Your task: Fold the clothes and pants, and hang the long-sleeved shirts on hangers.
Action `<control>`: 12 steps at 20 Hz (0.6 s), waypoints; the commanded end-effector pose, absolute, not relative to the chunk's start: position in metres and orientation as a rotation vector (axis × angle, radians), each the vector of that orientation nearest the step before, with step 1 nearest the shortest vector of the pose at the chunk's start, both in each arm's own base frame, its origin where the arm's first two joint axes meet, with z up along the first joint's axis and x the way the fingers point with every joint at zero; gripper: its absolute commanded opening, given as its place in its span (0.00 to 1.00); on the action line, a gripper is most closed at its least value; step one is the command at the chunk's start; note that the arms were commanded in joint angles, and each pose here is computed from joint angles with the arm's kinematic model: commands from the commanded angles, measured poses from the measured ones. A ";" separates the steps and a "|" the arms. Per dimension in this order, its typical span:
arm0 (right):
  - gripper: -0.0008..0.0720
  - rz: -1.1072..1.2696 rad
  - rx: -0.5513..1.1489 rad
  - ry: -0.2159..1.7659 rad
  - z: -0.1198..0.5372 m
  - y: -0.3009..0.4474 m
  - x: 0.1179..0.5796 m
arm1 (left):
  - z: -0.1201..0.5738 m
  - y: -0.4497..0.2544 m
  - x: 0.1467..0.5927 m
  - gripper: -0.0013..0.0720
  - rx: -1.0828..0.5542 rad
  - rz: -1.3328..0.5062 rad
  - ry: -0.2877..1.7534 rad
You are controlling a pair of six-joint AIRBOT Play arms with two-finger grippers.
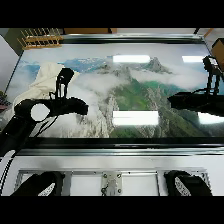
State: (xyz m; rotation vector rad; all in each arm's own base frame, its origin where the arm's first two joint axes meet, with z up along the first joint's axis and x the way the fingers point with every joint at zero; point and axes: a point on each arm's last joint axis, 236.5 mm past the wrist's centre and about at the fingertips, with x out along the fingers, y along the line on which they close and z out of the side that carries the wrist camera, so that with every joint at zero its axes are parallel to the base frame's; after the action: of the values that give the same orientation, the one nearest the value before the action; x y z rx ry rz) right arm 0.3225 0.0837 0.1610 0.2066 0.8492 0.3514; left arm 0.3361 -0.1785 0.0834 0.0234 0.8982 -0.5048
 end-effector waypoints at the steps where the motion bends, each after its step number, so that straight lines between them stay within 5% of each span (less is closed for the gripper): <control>1: 0.04 0.352 0.207 0.849 0.161 0.084 0.322 | 0.084 -0.179 0.336 0.04 0.024 -0.506 0.896; 12: 0.04 0.352 0.207 0.849 0.161 0.084 0.322 | 0.096 -0.179 0.352 0.04 0.021 -0.491 0.811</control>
State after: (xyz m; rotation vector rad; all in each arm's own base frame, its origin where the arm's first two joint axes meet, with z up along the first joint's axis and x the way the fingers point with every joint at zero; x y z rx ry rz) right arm 0.3225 0.0837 0.1610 0.2069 0.8492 0.3513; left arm 0.3492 -0.1802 0.0941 0.0101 0.8275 -0.4948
